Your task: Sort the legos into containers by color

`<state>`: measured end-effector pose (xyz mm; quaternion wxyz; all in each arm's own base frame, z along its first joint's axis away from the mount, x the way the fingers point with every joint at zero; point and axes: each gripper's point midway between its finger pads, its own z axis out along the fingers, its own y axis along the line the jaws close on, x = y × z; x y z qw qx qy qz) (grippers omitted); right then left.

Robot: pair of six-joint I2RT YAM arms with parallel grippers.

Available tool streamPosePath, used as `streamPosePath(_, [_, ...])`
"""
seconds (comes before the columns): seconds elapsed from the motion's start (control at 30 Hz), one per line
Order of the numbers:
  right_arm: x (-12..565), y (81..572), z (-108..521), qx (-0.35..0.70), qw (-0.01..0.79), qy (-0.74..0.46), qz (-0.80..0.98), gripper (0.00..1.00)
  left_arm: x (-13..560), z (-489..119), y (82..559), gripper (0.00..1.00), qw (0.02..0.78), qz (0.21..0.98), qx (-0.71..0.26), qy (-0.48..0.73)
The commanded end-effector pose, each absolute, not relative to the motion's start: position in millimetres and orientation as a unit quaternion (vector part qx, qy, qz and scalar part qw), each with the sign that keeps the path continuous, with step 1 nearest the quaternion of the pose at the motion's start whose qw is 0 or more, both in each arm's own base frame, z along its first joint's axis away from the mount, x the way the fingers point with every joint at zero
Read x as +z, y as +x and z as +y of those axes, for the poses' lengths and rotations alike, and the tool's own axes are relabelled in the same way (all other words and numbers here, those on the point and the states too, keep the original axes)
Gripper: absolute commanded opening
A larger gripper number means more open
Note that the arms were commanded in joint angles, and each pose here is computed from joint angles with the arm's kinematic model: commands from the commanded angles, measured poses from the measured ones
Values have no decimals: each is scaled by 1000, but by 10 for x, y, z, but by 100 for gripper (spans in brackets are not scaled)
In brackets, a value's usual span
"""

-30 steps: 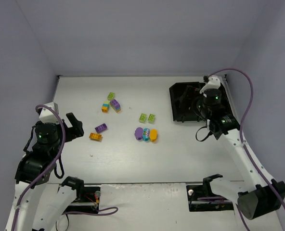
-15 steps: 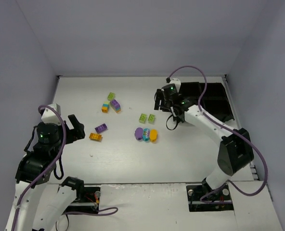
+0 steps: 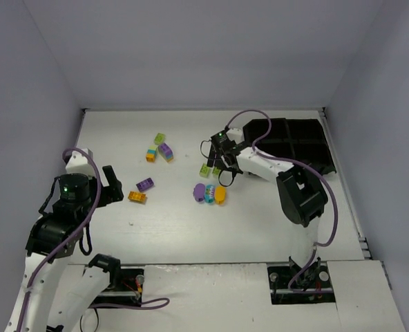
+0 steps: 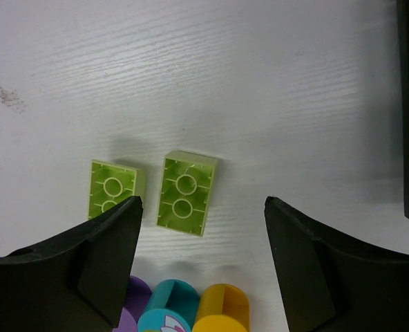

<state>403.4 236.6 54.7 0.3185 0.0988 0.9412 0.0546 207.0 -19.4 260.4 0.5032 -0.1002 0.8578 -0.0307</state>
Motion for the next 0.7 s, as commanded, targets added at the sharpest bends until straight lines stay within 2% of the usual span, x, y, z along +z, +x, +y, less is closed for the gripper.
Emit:
streamPosePath(0.0, [682,4169,2464,68,338,133,929,68,2685,-188,2143,82,513,853,-23,-94])
streamPosePath(0.33, [391,4174,2479,52,317,127,939,61,2636,-186,2141,82,508,857,-19,-90])
streamPosePath(0.43, [357,4187,2484,50,314,119,941,54,2628,-177,2139,82,507,857,-16,-91])
streamPosePath(0.5, [359,4191,2490,50,314,115,941,42,2625,-176,2137,82,507,857,-16,-90])
streamPosePath(0.53, [375,4197,2493,50,315,109,941,42,2625,-175,2141,82,506,857,-15,-91])
streamPosePath(0.57, [406,4215,2484,50,319,107,941,24,2637,-174,2142,82,508,856,-15,-90])
streamPosePath(0.63, [565,4277,2471,49,337,91,936,13,2649,-174,2142,82,509,856,-16,-90])
streamPosePath(0.67, [707,4333,2419,41,355,77,931,4,2658,-173,2149,82,511,855,-15,-90])
